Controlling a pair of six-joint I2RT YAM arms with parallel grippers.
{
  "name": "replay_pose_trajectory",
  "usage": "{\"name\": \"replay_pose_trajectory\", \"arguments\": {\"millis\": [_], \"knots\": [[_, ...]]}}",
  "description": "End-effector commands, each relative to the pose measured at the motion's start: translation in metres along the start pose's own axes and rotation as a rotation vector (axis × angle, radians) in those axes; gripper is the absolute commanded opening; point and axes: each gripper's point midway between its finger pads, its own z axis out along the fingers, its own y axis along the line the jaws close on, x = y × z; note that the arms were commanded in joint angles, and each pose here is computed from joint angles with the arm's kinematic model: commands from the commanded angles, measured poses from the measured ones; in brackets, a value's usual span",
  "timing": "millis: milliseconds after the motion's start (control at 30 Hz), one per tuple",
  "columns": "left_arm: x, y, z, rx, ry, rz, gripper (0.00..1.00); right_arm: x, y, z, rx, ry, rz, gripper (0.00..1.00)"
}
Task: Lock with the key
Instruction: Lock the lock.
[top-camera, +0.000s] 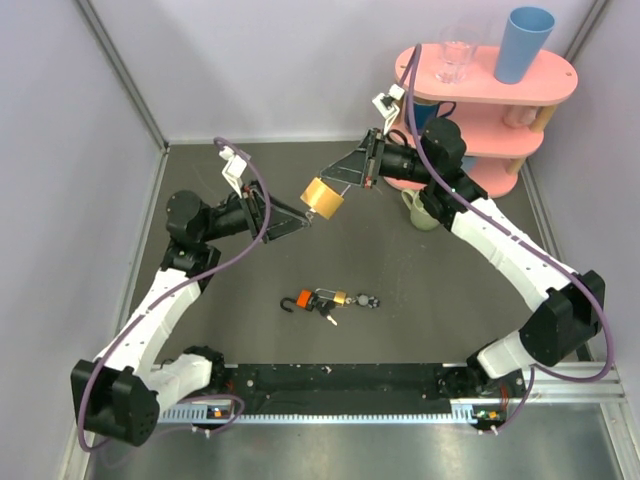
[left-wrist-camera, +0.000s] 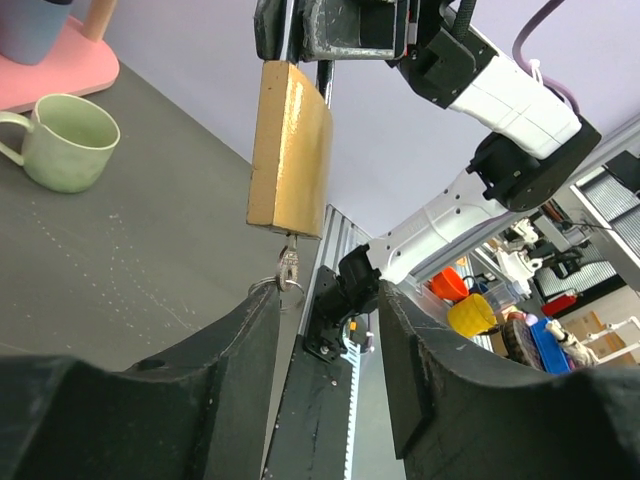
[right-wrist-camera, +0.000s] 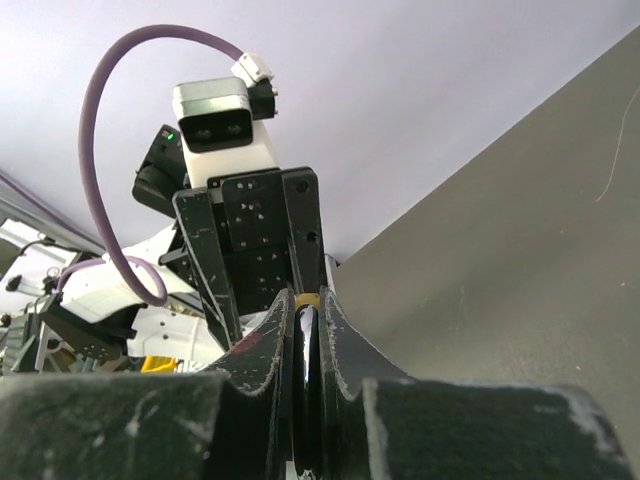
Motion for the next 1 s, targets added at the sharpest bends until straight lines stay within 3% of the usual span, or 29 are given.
{"name": "replay_pose_trajectory", "arguments": {"millis": [0,300,533,567,967], "knots": [[-0.001,-0.001,0.010,0.026,-0.008,0.049,0.47,-0.028,0.036,-0.006,-0.082,-0.093,-0.096,0.00],[0.000,0.004,0.023,0.032,-0.011,0.037,0.33,-0.026,0.034,-0.009,-0.074,-0.096,-0.095,0.00],[0.001,0.003,0.022,0.035,-0.013,0.038,0.07,-0.025,0.033,-0.010,-0.063,-0.101,-0.098,0.00],[0.002,0.004,0.022,0.032,-0.013,0.035,0.00,-0.026,0.034,-0.011,-0.065,-0.105,-0.101,0.00],[0.006,0.007,0.020,0.017,-0.017,0.030,0.00,-0.025,0.032,-0.011,-0.053,-0.107,-0.106,0.00]]}}
